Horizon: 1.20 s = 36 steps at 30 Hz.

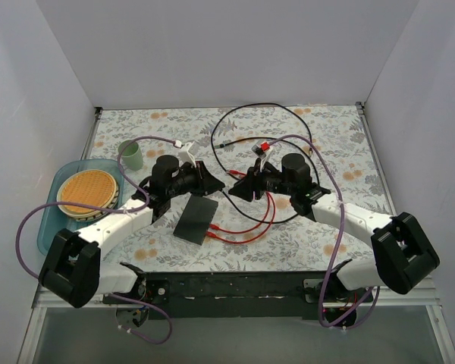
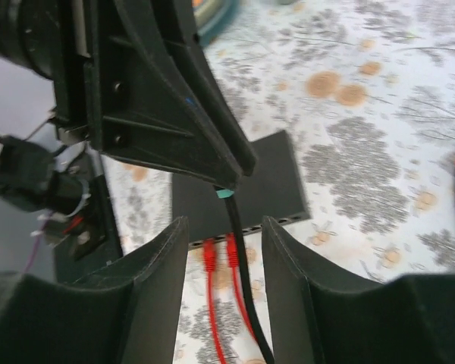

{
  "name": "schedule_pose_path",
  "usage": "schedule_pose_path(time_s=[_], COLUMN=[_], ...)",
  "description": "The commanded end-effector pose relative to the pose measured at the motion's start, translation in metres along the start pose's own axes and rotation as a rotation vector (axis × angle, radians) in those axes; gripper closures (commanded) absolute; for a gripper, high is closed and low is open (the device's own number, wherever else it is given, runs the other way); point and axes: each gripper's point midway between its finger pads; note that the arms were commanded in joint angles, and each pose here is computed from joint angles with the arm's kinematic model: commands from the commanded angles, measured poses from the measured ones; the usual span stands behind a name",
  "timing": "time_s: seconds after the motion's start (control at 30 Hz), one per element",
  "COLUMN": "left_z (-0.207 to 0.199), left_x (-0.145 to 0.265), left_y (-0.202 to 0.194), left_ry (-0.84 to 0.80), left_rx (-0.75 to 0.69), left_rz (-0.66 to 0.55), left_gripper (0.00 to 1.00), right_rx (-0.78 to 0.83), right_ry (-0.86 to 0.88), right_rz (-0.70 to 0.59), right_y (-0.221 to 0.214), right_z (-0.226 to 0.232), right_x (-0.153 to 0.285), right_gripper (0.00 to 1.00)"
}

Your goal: Insert the plug into the switch port

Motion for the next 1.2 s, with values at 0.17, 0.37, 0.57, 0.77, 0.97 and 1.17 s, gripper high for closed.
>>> schedule_pose_path(time_s=[0.17,0.37,0.57,0.77,0.97,1.17], left_z=[-0.075,-0.088,-0.092,-0.091,-0.090,-0.091], left_x=[0.039,0.048,0.049,0.048,0.050,0.051], left_y=[0.008,0.006,0.001,0.001,0.003,0.003], left_ry=[-0.354,-0.412,-0.449,-0.437,-0.421,-0.426], left_rx=[-0.168,-0.208,-0.215,-0.219,-0.228,-0.225], left_rz=[-0.084,-0.076,-0.039,-0.039,-0.053,-0.051], left_gripper=[1.00,1.00,1.00,1.00,1.00,1.00], right_rx=[-0.002,-0.004,-0.008,-0.014,-0.020,-0.013], right_ry=[0.349,0.353,0.369,0.385,0.401,0.411], right_rz=[-0.094,-0.092,-0.106,-0.120,-0.124,-0.125], right_y=[0.028,0.028,0.031,0.036,0.036,0.037], right_z=[0.060,0.059,0.062,0.066,0.068,0.071], right_x=[0.006,0.005,0.005,0.006,0.009,0.010], right_gripper=[0.57,0.59,0.64,0.68,0.67,0.84])
Point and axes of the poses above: each gripper's point midway between its finger pads, its own x axis back along the fingers, its own z axis along the line the jaws close on, y = z × x, and after that the axes turned 7 degrees about x, right-handed
